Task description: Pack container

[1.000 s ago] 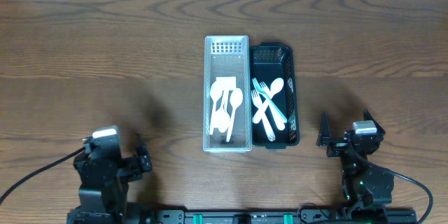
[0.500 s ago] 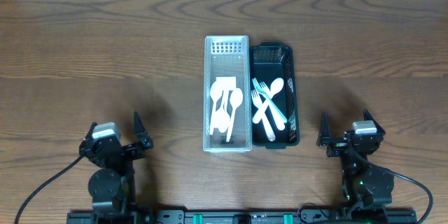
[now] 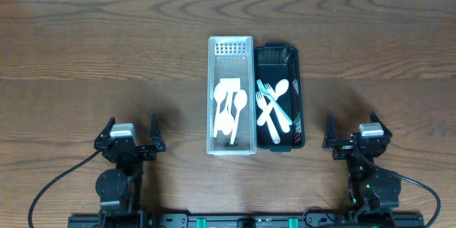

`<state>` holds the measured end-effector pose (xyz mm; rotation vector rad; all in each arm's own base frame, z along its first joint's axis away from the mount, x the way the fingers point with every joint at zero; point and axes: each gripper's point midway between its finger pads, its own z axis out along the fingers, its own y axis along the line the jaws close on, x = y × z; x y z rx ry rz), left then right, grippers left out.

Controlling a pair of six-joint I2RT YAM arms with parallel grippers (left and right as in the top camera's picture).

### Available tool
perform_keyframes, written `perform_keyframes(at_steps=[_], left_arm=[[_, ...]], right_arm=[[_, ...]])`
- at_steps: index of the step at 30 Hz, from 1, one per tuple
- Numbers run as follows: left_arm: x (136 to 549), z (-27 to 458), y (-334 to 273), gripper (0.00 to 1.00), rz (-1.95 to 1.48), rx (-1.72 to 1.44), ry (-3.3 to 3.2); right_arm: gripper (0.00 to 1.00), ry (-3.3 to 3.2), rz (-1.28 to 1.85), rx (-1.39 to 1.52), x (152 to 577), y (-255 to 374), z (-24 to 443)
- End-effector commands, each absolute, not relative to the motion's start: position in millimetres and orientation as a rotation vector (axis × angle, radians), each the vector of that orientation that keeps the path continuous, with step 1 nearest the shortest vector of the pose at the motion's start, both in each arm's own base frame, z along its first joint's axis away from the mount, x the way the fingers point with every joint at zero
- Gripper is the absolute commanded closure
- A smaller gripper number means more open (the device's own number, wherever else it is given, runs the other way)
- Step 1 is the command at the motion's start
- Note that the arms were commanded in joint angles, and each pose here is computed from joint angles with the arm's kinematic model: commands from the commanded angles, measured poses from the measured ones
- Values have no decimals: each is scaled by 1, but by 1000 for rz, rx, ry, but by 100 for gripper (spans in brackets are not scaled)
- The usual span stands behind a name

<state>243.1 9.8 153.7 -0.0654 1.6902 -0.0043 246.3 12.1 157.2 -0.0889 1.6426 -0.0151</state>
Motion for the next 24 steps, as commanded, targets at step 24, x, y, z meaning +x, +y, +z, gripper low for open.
perform_keyframes(at_steps=[24], left_arm=[[244,131,7,2,-12,-44,1756]], right_arm=[[1,1643,-24,-95,246,11,157]])
